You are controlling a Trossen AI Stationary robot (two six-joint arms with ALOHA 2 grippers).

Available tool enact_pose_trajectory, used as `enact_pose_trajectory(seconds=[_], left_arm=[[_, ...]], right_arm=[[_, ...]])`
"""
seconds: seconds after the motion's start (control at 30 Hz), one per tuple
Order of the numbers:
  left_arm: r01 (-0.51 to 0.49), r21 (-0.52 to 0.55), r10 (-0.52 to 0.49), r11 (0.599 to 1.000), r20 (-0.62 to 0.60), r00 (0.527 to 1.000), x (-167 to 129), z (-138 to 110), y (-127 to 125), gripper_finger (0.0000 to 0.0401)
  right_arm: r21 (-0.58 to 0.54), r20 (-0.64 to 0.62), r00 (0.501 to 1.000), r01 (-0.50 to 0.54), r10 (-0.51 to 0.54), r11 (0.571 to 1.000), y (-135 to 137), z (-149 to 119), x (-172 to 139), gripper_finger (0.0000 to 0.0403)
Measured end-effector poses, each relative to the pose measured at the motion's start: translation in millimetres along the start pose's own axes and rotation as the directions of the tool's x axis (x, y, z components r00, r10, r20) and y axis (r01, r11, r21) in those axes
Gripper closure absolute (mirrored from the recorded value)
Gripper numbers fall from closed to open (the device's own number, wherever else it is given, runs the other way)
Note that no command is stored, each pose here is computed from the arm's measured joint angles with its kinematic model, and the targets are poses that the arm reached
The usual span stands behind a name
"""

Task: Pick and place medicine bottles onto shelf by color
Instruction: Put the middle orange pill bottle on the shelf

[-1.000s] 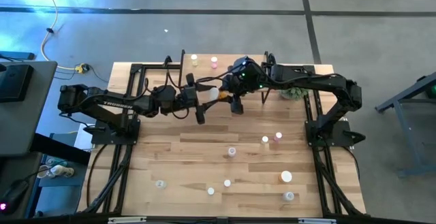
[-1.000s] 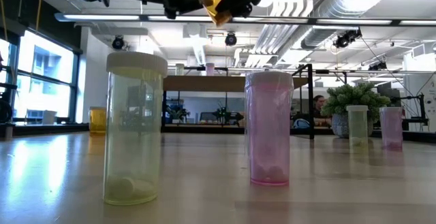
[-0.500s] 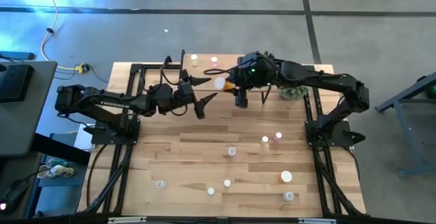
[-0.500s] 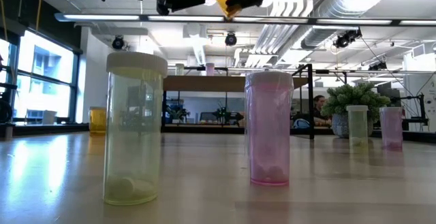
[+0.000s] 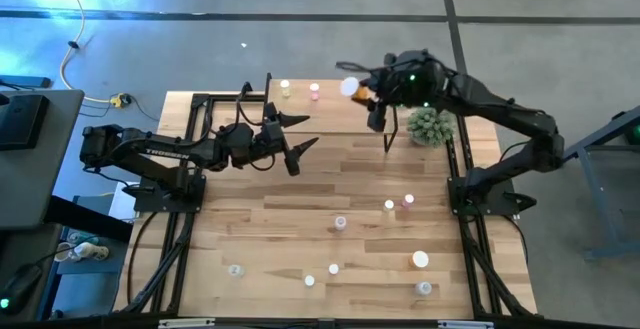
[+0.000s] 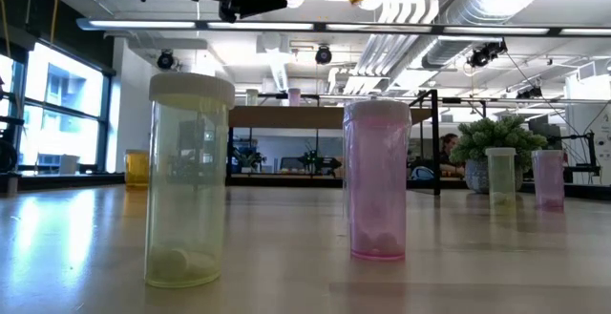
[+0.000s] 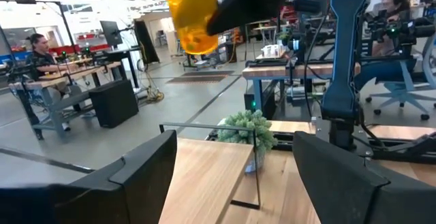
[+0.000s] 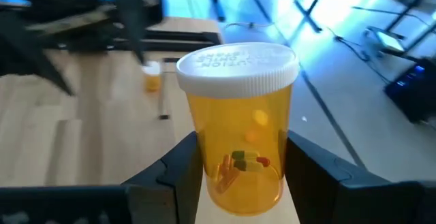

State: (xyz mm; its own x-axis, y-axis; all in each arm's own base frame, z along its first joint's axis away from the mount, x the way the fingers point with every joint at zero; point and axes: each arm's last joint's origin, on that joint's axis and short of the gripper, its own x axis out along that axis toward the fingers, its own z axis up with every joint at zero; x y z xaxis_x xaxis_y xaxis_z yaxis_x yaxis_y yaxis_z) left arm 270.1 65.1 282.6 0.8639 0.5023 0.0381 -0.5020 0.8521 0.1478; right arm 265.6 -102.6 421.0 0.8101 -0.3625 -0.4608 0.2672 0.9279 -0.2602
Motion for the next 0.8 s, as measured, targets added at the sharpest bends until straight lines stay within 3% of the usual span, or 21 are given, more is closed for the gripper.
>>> enact_pose_trajectory(seconds=[0.13,0.27,0.5,0.67,0.8], left_arm=[[-0.001,0.001,0.001,1.0,-0.005,1.0,0.0,-0.4,0.0,0.0118],[-0.001,0.003,0.001,1.0,-0.008,1.0,0.0,-0.8,-0.1,0.0118],[0.0,0.004,0.0,1.0,-0.013,1.0,0.0,-1.3,-0.1,0.0118],[0.002,0.009,-0.002,1.0,-0.028,1.0,0.0,-2.8,-0.4,0.0118],[0.003,0.009,-0.003,1.0,-0.033,0.999,-0.1,-3.3,-0.4,0.0118]], right_arm=[[0.032,-0.014,0.999,-0.028,0.028,0.999,-12.9,-13.8,8.9,0.0239],[0.089,-0.044,0.999,-0.011,0.015,0.996,-17.8,-50.6,33.8,0.0239],[0.184,0.047,0.997,0.048,-0.058,0.982,-19.6,-87.0,57.8,0.0239],[0.253,0.183,0.977,0.058,-0.106,0.966,-15.9,-100.4,68.7,0.0239],[0.343,0.267,0.935,0.135,-0.234,0.93,-12.9,-112.7,74.4,0.0239]])
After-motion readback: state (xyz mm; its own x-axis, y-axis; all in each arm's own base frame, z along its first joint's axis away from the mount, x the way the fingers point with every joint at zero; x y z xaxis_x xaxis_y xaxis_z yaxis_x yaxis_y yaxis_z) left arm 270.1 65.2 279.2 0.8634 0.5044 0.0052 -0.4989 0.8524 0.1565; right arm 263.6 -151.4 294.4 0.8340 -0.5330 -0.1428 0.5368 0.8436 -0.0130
